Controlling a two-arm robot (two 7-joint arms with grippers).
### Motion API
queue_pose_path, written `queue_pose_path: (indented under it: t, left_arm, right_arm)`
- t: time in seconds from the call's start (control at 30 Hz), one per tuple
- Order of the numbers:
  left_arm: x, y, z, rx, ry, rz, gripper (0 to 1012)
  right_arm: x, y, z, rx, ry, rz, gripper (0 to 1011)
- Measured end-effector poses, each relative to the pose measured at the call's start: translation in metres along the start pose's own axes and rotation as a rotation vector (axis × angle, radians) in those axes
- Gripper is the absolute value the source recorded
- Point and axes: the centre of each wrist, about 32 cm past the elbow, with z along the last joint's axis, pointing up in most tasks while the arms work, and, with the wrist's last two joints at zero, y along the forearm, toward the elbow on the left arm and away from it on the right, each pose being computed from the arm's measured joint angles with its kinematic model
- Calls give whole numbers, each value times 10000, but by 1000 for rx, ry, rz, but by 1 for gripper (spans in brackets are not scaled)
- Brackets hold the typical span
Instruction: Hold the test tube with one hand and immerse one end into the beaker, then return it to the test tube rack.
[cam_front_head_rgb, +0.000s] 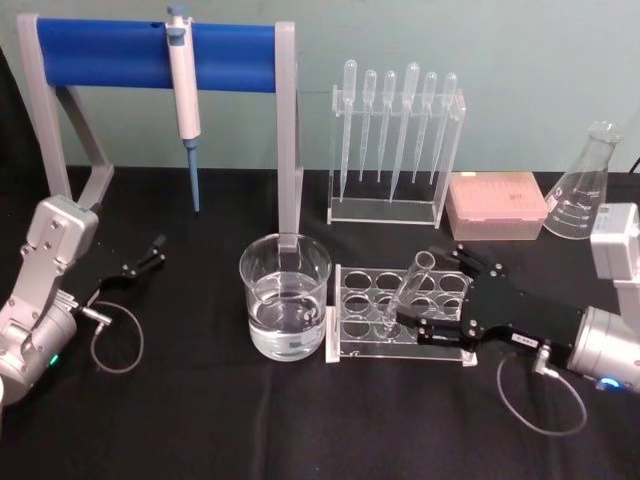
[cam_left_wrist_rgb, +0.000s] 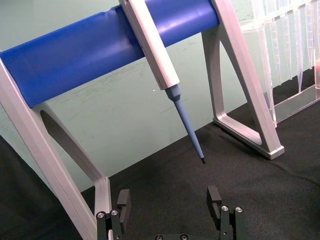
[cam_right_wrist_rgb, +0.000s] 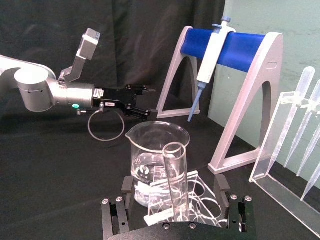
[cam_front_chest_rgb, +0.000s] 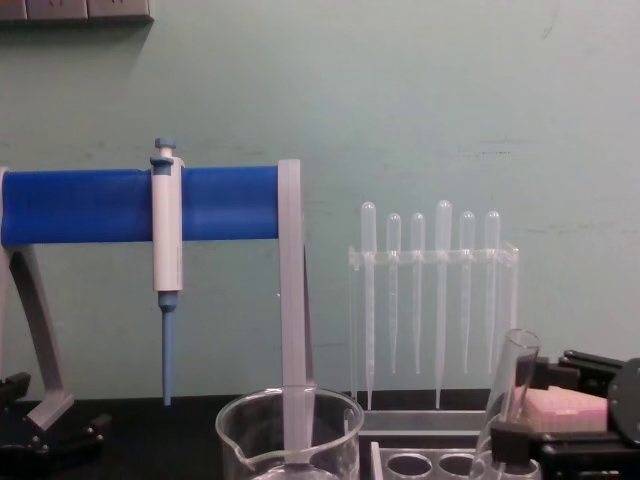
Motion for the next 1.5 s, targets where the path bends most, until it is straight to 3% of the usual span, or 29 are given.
queue_pose_path:
  t: [0.57,0.83,1.17,1.5]
  left_arm:
    - [0,0,0,0,0,0,1000]
    - [0,0,0,0,0,0,1000]
    - [0,0,0,0,0,0,1000]
    - [0,0,0,0,0,0,1000]
  right_arm:
    - [73,183,-35,5,9,-3,1003]
    - [75,174,-29,5,7,-4,995]
    - [75,167,-24,5,6,-5,786]
    - [75,164,-22,7,6,-5,477]
